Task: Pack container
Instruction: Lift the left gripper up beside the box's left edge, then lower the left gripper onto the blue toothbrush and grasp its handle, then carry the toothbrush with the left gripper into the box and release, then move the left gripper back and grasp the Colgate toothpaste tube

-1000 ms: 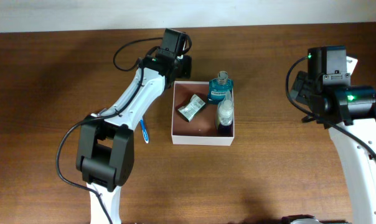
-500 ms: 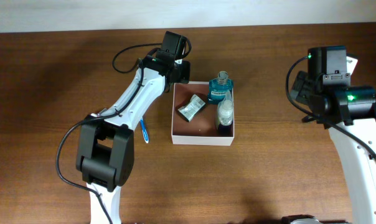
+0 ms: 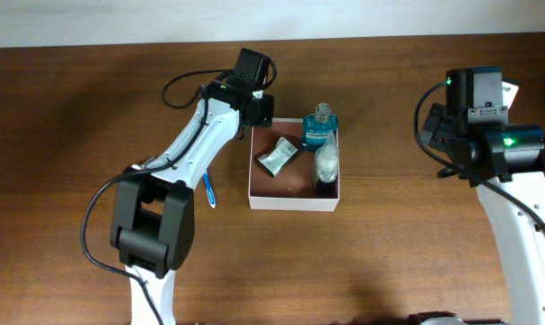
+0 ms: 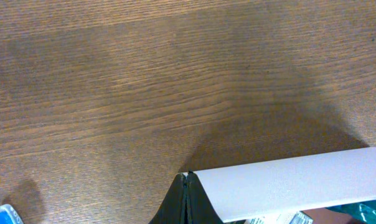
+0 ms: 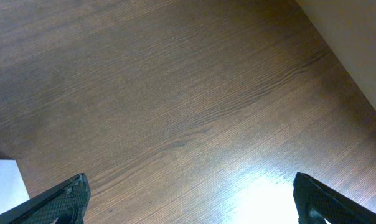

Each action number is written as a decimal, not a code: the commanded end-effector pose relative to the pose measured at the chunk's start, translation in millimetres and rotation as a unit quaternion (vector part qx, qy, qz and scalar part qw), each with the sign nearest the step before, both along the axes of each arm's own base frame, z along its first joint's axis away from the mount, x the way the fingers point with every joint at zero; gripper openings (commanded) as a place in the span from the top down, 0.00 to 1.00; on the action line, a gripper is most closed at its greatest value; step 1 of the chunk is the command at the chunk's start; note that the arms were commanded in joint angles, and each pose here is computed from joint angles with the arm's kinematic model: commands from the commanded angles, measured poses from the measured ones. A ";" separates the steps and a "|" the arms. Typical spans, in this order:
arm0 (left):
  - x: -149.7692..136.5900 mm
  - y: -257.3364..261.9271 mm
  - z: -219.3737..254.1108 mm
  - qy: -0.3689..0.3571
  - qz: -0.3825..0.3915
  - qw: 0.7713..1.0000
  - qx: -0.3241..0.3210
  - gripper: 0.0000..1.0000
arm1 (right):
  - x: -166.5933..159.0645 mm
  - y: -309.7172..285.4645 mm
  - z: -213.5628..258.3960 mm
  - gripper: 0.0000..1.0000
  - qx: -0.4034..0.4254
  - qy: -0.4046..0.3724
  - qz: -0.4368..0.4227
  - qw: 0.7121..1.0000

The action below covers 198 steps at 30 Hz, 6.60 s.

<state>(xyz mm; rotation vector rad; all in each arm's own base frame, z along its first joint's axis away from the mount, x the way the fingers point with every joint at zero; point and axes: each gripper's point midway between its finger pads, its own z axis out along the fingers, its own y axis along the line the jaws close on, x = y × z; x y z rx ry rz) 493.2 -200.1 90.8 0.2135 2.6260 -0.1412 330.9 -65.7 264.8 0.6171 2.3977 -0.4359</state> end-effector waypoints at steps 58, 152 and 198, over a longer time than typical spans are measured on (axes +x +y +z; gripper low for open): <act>-94.1 117.7 -71.2 0.189 0.158 0.969 0.010 0.21 | 0.6 -4.0 4.5 0.01 -0.006 -0.006 -0.007 1.000; -120.7 -63.7 43.2 0.033 -0.071 0.996 -0.043 0.16 | 0.6 -4.0 4.6 0.01 -0.006 -0.006 -0.007 1.000; -158.7 249.6 -58.5 0.158 0.560 0.808 -0.096 0.29 | 0.6 -4.0 4.5 0.01 -0.006 -0.006 -0.007 1.000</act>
